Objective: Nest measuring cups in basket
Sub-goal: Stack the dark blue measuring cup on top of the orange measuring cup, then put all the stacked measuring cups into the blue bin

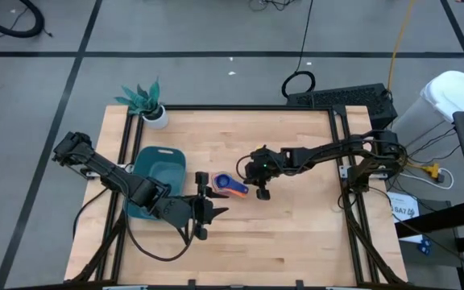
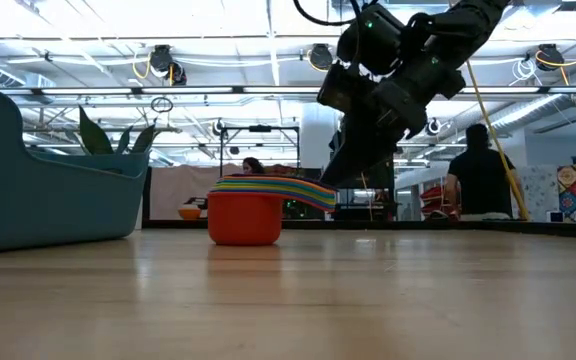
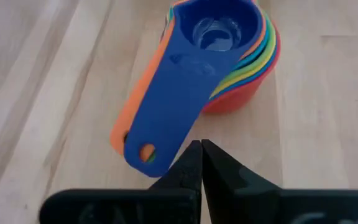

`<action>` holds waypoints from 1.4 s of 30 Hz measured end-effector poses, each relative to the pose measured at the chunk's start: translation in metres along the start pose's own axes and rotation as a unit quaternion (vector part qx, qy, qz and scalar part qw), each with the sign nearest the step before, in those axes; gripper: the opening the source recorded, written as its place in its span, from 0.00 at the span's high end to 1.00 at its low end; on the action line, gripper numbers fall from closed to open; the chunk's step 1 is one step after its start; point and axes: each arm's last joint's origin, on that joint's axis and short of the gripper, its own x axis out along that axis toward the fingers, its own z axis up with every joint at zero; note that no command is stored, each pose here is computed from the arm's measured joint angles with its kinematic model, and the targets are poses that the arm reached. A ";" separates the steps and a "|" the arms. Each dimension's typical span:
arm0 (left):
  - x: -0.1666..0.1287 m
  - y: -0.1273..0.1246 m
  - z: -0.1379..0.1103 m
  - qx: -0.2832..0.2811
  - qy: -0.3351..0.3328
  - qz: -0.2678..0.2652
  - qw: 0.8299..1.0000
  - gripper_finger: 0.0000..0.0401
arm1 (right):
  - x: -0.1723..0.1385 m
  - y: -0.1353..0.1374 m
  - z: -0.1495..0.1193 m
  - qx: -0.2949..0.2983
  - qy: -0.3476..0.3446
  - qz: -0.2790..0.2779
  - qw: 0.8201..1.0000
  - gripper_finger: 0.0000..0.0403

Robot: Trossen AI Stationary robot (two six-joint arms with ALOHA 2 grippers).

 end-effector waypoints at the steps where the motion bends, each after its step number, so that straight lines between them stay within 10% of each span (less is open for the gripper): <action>1: 0.000 0.000 0.000 0.000 0.000 0.000 1.000 0.60 | -0.002 0.000 0.001 -0.002 -0.001 -0.008 1.000 1.00; 31: 0.004 0.007 -0.006 0.026 0.030 0.011 0.999 0.60 | -0.020 0.013 0.009 -0.002 -0.011 -0.041 0.999 1.00; 42: 0.019 0.032 -0.028 0.063 0.117 -0.033 0.991 0.60 | -0.075 0.030 0.011 0.028 0.007 -0.083 0.996 1.00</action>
